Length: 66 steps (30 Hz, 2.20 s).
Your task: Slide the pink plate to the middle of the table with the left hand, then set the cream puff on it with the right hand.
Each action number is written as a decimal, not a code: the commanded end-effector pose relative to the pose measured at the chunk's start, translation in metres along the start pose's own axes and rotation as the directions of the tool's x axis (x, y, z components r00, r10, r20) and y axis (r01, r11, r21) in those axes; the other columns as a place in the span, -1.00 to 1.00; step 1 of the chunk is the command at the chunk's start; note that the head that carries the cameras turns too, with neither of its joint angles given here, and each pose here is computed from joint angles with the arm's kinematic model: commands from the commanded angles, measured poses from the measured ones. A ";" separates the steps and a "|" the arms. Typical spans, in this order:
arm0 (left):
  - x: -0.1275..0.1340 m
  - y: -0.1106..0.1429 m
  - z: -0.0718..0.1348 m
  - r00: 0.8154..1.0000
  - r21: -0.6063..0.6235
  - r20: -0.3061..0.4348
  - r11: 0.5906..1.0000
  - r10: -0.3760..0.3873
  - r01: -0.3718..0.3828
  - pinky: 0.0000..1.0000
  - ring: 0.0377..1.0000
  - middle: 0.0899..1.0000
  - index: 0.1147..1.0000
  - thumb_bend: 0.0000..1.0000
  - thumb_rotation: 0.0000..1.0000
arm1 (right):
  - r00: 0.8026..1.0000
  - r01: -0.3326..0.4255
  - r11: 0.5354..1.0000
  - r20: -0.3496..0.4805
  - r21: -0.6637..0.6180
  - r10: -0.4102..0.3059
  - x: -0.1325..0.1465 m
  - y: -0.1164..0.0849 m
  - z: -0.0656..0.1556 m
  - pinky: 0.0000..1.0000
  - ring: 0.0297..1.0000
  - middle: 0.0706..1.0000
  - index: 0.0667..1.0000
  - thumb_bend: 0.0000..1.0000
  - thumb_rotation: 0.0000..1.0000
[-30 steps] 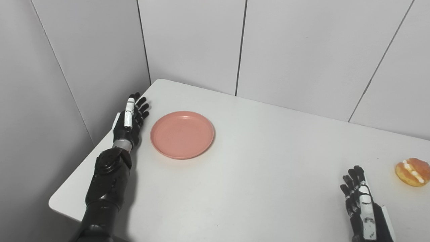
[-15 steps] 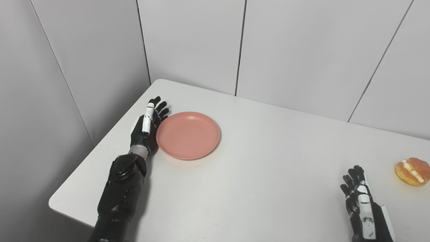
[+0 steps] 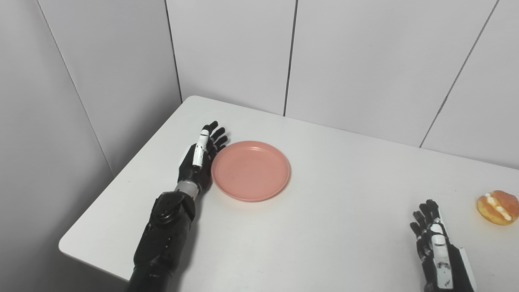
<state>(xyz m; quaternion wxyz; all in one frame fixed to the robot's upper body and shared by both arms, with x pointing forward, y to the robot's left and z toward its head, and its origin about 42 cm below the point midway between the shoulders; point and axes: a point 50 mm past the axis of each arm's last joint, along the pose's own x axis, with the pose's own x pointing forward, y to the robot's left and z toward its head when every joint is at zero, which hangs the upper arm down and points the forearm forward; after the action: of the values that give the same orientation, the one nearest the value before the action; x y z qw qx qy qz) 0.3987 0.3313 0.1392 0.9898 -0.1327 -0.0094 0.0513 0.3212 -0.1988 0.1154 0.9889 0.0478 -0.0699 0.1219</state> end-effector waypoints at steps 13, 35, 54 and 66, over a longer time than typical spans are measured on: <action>-0.007 -0.038 -0.025 0.992 0.011 -0.085 0.995 -0.097 0.099 0.84 0.81 0.79 0.78 -0.22 1.00 | 0.998 0.020 1.000 -0.052 0.019 -0.019 -0.018 0.007 -0.022 1.00 1.00 1.00 1.00 -0.11 0.90; -0.024 -0.099 -0.044 0.940 -0.062 -0.160 0.954 -0.300 0.294 0.83 0.81 0.78 0.76 -0.15 1.00 | 0.998 0.048 0.999 -0.036 0.016 -0.047 -0.016 0.017 -0.021 1.00 1.00 1.00 1.00 -0.06 0.87; -0.042 -0.147 -0.045 0.909 -0.081 -0.177 0.927 -0.376 0.367 0.89 0.86 0.85 0.83 -0.18 1.00 | 0.998 0.064 0.998 -0.013 -0.001 -0.064 -0.015 0.027 -0.012 1.00 1.00 1.00 1.00 0.01 0.81; -0.054 -0.160 -0.047 0.896 -0.113 -0.203 0.918 -0.395 0.380 0.86 0.84 0.83 0.82 -0.20 1.00 | 0.998 0.069 0.998 -0.006 -0.007 -0.069 -0.013 0.034 -0.007 1.00 1.00 1.00 1.00 0.08 0.82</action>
<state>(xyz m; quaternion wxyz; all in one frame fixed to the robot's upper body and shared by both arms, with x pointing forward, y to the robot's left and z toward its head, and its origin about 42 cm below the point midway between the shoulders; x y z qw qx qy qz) 0.3664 0.1620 0.1413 0.9714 -0.1631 0.0515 -0.1645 0.3099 -0.1709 0.1214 0.9917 0.0401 -0.0812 0.0913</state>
